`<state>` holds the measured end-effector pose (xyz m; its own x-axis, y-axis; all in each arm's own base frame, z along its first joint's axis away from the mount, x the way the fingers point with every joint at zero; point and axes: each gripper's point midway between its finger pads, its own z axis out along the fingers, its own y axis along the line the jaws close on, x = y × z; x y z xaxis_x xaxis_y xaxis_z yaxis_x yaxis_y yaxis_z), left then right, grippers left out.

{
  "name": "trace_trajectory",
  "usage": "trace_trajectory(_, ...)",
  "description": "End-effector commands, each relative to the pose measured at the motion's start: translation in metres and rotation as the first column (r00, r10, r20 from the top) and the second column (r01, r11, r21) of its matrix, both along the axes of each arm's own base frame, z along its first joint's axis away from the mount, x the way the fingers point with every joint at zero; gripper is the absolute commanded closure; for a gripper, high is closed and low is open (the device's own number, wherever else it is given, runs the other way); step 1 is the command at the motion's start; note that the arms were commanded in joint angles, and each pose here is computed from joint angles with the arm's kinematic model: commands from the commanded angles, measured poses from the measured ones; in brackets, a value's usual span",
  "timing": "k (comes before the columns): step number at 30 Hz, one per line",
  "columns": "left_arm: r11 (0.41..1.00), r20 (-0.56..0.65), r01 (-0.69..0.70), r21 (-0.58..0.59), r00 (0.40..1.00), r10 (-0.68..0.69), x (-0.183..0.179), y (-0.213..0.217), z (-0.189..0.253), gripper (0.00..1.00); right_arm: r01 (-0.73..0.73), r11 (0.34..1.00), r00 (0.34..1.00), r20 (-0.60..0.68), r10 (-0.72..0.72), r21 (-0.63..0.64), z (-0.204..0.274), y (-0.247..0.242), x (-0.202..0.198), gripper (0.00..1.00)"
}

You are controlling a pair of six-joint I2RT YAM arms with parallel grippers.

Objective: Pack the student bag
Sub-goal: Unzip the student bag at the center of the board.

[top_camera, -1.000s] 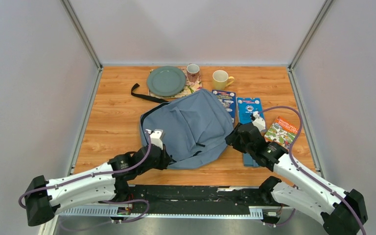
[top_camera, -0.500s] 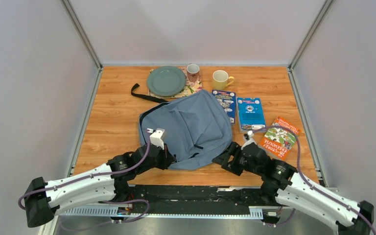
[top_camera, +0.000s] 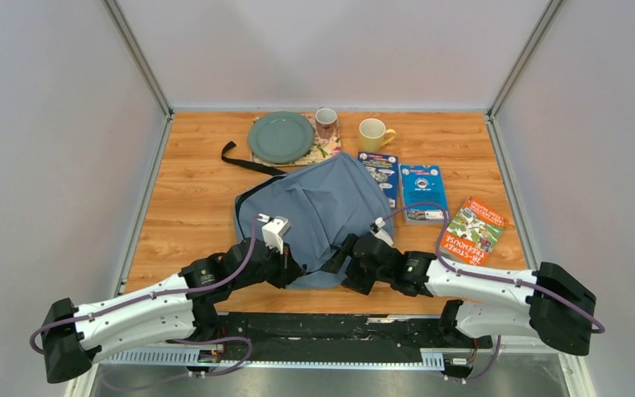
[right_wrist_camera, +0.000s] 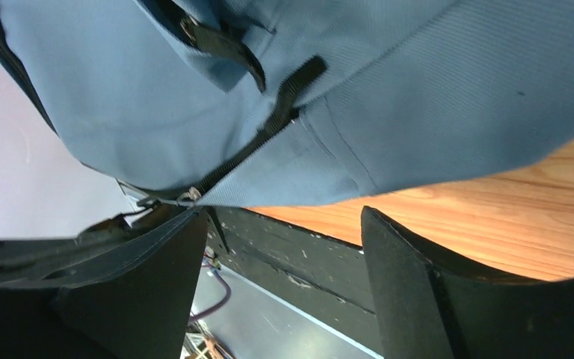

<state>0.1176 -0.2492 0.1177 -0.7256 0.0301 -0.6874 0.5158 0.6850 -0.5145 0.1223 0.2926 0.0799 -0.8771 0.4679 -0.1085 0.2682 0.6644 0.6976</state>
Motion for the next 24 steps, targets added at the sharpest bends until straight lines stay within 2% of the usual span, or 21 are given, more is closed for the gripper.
trace_trajectory(1,0.991,0.087,0.071,-0.109,0.994,-0.062,-0.001,-0.015,0.041,1.00,0.100,0.993,0.995,-0.006,-0.099,0.063,0.025,0.023,0.023,0.21)
trace_trajectory(8,0.980,0.114,0.146,-0.135,0.985,-0.131,-0.008,-0.023,0.052,1.00,0.133,0.990,0.988,-0.090,-0.128,0.047,0.008,0.032,0.025,0.22)
trace_trajectory(11,0.977,0.123,0.157,-0.145,0.983,-0.139,-0.008,-0.026,0.056,1.00,0.136,0.990,0.985,-0.112,-0.132,0.025,-0.001,0.034,0.025,0.27)
trace_trajectory(12,0.975,0.126,0.162,-0.150,0.982,-0.143,-0.008,-0.027,0.057,1.00,0.136,0.991,0.983,-0.123,-0.133,0.009,-0.007,0.033,0.024,0.35)
trace_trajectory(14,0.974,0.132,0.168,-0.155,0.980,-0.148,-0.009,-0.028,0.060,1.00,0.141,0.990,0.981,-0.135,-0.139,0.001,-0.012,0.033,0.025,0.43)
trace_trajectory(16,0.972,0.138,0.174,-0.157,0.979,-0.153,-0.009,-0.029,0.063,1.00,0.133,0.991,0.982,-0.135,-0.132,-0.005,-0.018,0.034,0.026,0.62)
trace_trajectory(17,0.972,0.137,0.176,-0.155,0.978,-0.155,-0.009,-0.029,0.062,1.00,0.131,0.991,0.982,-0.136,-0.131,-0.008,-0.019,0.033,0.026,0.79)
trace_trajectory(19,0.973,0.136,0.174,-0.150,0.979,-0.154,-0.009,-0.028,0.061,1.00,0.125,0.992,0.984,-0.125,-0.127,-0.021,-0.022,0.031,0.027,0.92)
trace_trajectory(21,0.975,0.126,0.168,-0.143,0.980,-0.151,-0.009,-0.028,0.058,1.00,0.127,0.991,0.986,-0.109,-0.129,-0.031,-0.022,0.028,0.029,1.00)
trace_trajectory(24,0.982,0.122,0.143,-0.122,0.984,-0.128,-0.006,-0.022,0.054,1.00,0.120,0.991,0.991,-0.043,-0.123,-0.063,-0.017,0.017,0.034,1.00)
